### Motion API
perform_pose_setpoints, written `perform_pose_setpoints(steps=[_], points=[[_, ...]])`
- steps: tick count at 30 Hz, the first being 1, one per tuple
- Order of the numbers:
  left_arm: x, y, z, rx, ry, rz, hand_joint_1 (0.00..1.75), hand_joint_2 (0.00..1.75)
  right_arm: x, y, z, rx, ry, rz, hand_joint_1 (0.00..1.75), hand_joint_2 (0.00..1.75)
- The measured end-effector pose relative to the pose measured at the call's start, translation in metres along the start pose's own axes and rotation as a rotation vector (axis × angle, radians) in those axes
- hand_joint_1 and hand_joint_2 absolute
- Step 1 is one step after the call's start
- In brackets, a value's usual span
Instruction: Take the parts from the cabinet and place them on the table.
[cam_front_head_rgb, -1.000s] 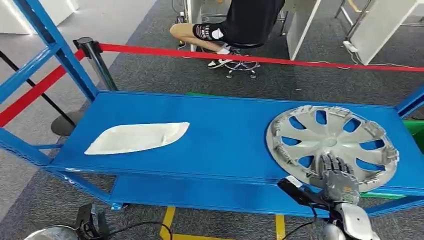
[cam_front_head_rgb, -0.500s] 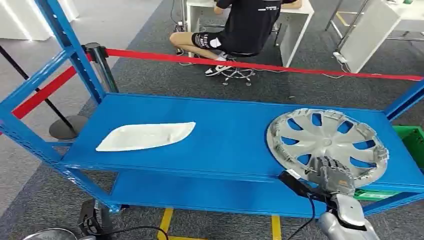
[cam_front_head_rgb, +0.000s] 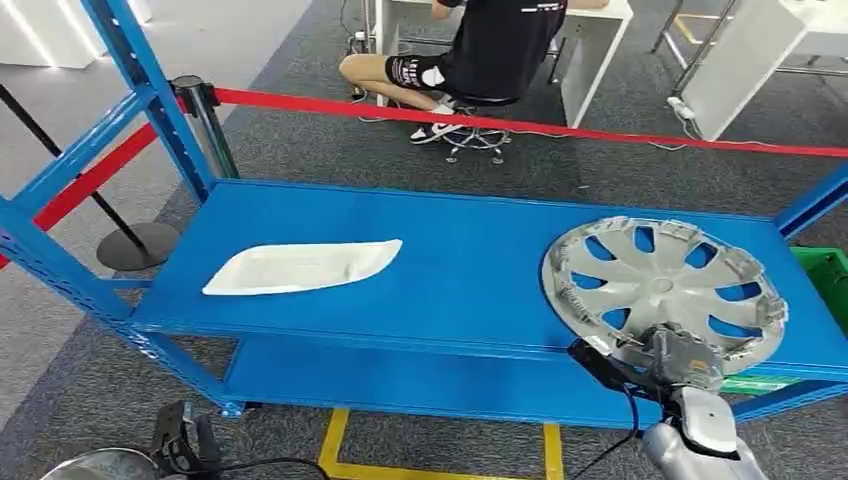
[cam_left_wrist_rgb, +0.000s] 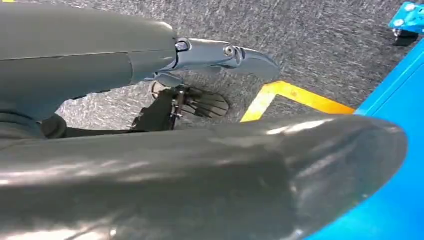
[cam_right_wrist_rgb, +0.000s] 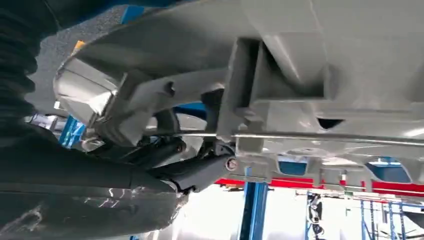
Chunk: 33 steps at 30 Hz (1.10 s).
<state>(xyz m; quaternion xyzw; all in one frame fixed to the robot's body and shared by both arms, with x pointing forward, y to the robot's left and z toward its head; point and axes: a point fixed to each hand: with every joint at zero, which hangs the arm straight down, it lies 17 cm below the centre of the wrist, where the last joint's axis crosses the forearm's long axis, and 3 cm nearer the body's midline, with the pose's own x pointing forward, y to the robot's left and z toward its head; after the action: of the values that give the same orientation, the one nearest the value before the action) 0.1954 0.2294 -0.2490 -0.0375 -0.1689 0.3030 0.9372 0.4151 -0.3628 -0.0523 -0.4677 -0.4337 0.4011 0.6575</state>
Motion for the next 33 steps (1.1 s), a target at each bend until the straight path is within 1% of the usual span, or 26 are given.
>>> perform_pose_setpoints(steps=[7, 14, 22, 33], points=[[0.003, 0.003, 0.0, 0.001, -0.012, 0.022, 0.0, 0.0, 0.006, -0.007, 0.006, -0.017, -0.027, 0.01, 1.75, 1.75], [-0.004, 0.013, 0.0, 0.015, -0.005, 0.03, 0.0, 0.0, 0.011, -0.009, 0.016, -0.028, -0.046, 0.009, 1.75, 1.75], [-0.005, 0.018, 0.0, 0.021, -0.003, 0.034, 0.0, 0.0, 0.022, -0.015, 0.02, -0.044, -0.073, 0.001, 1.75, 1.75], [-0.013, 0.032, 0.001, 0.043, -0.006, 0.064, 0.0, 0.0, 0.059, -0.044, 0.044, -0.129, -0.176, -0.033, 1.75, 1.75]])
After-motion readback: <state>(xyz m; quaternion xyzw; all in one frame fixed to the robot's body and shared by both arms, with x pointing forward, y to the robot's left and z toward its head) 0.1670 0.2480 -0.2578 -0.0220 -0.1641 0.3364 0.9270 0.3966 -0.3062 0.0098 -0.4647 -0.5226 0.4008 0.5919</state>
